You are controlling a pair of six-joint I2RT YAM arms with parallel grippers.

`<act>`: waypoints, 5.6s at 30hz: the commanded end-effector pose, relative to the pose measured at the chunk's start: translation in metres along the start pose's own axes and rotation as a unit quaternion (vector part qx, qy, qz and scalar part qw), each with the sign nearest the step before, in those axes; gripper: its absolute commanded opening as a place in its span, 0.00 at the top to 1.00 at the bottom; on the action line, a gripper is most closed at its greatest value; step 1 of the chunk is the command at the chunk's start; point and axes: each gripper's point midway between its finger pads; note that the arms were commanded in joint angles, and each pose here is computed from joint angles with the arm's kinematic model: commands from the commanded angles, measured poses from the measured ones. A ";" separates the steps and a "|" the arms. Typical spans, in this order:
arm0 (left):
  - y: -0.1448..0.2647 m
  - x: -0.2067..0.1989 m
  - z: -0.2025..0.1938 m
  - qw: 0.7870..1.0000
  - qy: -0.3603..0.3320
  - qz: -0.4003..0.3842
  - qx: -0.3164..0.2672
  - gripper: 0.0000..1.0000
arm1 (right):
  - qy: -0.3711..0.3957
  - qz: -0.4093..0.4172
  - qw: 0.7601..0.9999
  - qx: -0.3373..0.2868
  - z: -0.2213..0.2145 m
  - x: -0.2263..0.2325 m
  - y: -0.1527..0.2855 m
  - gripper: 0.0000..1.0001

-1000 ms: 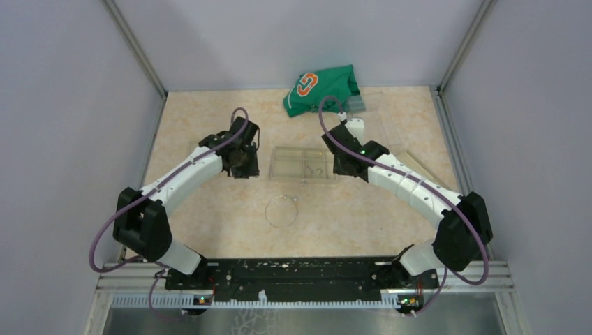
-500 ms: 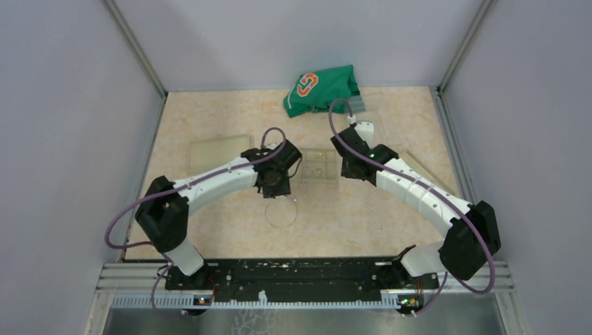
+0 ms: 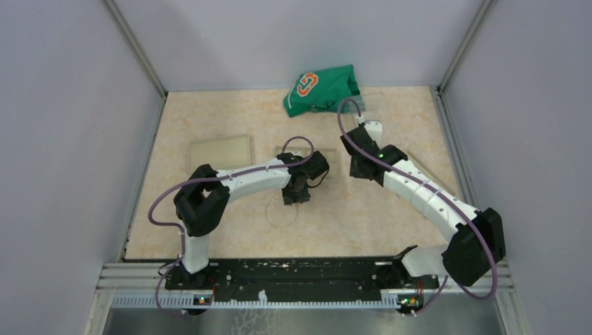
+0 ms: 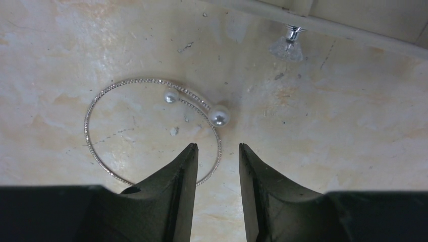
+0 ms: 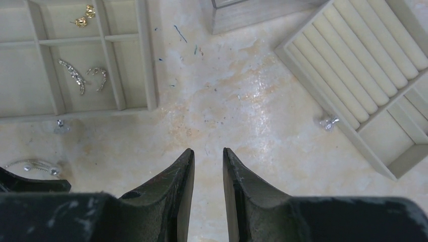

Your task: Organize the mixed jewelry

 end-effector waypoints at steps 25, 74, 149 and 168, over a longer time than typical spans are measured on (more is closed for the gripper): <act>-0.023 0.004 0.032 0.999 0.033 0.019 -0.017 0.65 | 0.006 0.026 1.000 -0.015 0.013 0.007 0.003 0.72; 0.000 -0.013 0.012 0.999 -0.016 -0.010 -0.040 0.60 | 0.000 0.040 0.999 -0.003 0.008 0.015 0.000 0.72; -0.060 0.250 0.220 0.986 0.107 0.047 -0.116 1.00 | -0.014 0.020 1.000 0.001 0.021 0.036 -0.018 0.73; -0.030 0.245 0.203 0.988 0.118 0.018 -0.102 0.44 | -0.031 0.026 0.999 -0.008 0.032 0.035 -0.009 0.73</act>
Point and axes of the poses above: each gripper's point midway between its finger pads, its own y axis back along the fingers, its own x axis along the line the jaws close on, z = x × y, and after that the axes turned 13 degrees about -y, right-handed
